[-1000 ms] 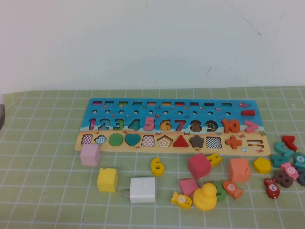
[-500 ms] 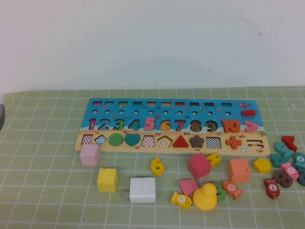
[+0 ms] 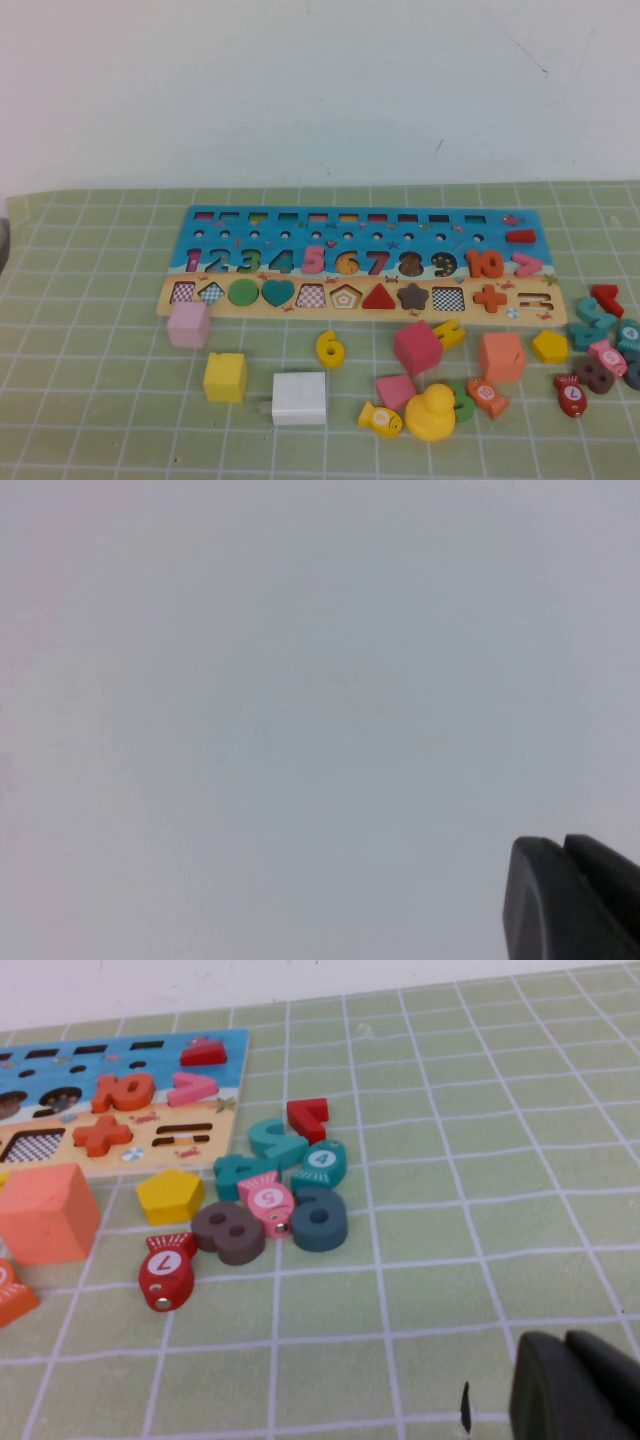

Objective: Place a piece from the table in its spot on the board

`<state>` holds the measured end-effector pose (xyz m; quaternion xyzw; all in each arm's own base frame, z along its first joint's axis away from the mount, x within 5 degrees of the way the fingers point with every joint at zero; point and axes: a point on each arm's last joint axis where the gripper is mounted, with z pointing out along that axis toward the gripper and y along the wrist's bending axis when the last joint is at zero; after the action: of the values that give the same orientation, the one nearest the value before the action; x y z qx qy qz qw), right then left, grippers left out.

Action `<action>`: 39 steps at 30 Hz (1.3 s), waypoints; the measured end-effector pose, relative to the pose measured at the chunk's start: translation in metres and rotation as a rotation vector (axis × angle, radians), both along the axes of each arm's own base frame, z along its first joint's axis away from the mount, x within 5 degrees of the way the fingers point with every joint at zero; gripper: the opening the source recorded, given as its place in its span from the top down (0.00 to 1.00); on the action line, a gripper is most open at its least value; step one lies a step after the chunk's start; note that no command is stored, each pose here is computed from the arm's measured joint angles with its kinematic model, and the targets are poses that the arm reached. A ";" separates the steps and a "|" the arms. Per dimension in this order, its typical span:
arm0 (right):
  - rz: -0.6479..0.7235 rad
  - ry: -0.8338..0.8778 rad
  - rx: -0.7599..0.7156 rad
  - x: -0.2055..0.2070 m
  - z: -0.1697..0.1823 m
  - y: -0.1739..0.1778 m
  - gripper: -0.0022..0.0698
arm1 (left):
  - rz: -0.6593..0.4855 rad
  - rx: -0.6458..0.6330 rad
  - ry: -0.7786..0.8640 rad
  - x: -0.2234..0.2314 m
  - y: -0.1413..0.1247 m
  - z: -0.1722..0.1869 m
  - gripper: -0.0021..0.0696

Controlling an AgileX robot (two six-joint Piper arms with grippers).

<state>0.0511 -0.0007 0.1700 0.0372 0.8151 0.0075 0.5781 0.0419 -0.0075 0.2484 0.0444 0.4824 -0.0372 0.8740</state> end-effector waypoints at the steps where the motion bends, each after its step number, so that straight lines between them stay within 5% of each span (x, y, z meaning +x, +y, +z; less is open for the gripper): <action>1: 0.000 0.000 0.000 0.000 0.000 0.000 0.97 | 0.001 0.003 -0.025 -0.001 0.000 0.002 0.97; 8: 0.000 0.000 0.000 0.000 0.000 0.000 0.97 | -0.007 -0.110 0.070 0.001 0.005 0.007 0.97; 20: 0.000 0.000 0.000 0.000 0.000 0.000 0.97 | -0.020 -0.109 0.563 0.015 0.001 0.108 0.97; 26: 0.000 0.000 0.000 0.000 0.000 0.000 0.97 | 0.009 -0.076 0.720 0.049 -0.001 0.101 0.97; 31: 0.000 0.000 0.000 0.000 0.000 0.000 0.97 | 0.008 -0.078 1.010 0.088 -0.006 0.082 0.97; 35: 0.000 0.000 0.000 0.000 0.000 0.000 0.97 | -0.080 -0.007 1.306 0.143 -0.019 0.077 0.97; 39: 0.000 0.000 0.000 0.000 0.000 0.000 0.97 | -0.228 0.036 1.416 0.188 -0.037 0.082 0.97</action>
<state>0.0511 -0.0007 0.1700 0.0372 0.8151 0.0075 0.5781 0.2299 -0.0449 0.3307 0.0741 0.9265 -0.1404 0.3410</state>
